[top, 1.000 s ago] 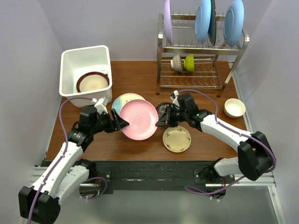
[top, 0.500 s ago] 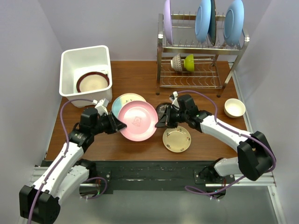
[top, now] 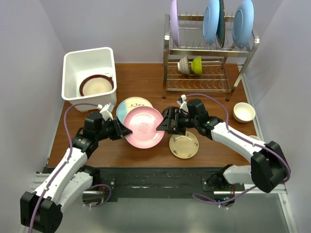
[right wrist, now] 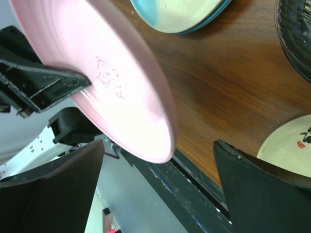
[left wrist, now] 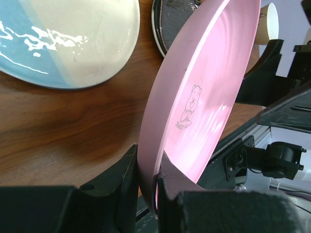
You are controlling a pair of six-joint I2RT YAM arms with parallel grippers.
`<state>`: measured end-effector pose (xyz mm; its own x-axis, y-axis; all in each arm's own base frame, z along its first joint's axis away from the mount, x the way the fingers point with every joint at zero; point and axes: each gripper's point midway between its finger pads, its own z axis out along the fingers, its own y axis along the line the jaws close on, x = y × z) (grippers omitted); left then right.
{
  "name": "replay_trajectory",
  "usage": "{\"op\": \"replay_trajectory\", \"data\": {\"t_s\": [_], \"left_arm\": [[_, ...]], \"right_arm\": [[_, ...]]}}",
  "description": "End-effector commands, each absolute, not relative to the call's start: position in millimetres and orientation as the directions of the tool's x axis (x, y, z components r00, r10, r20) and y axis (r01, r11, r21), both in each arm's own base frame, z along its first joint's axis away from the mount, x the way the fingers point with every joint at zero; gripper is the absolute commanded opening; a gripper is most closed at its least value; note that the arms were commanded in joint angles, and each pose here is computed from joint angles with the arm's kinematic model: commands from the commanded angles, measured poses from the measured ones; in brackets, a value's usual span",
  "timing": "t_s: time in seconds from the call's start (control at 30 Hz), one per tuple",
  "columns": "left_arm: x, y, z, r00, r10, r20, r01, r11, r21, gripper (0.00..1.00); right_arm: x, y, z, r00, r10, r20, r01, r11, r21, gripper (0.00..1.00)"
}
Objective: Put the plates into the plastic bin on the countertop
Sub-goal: Place the plate in the plastic bin.
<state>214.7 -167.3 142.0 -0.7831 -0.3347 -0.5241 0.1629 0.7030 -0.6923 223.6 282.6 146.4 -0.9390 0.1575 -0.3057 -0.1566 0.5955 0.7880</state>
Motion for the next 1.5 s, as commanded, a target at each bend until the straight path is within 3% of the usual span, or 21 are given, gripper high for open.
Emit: {"op": "replay_trajectory", "data": {"t_s": [0.0,0.5,1.47], "left_arm": [[223.5,-174.9,167.9,-0.750,-0.332,-0.572,0.235,0.674,-0.700,0.00],[235.6,-175.3,181.2,-0.733,-0.317,-0.602,0.256,0.692,-0.675,0.00],[336.9,-186.9,275.1,-0.627,-0.300,-0.719,0.299,0.759,-0.578,0.00]], "right_arm": [[222.5,277.5,160.4,-0.914,0.157,-0.374,-0.216,0.592,0.777,0.99],[202.7,259.7,163.5,-0.898,0.143,-0.416,-0.251,0.610,0.752,0.99],[170.7,242.2,130.4,-0.922,0.126,-0.366,-0.216,0.617,0.757,0.99]]}}
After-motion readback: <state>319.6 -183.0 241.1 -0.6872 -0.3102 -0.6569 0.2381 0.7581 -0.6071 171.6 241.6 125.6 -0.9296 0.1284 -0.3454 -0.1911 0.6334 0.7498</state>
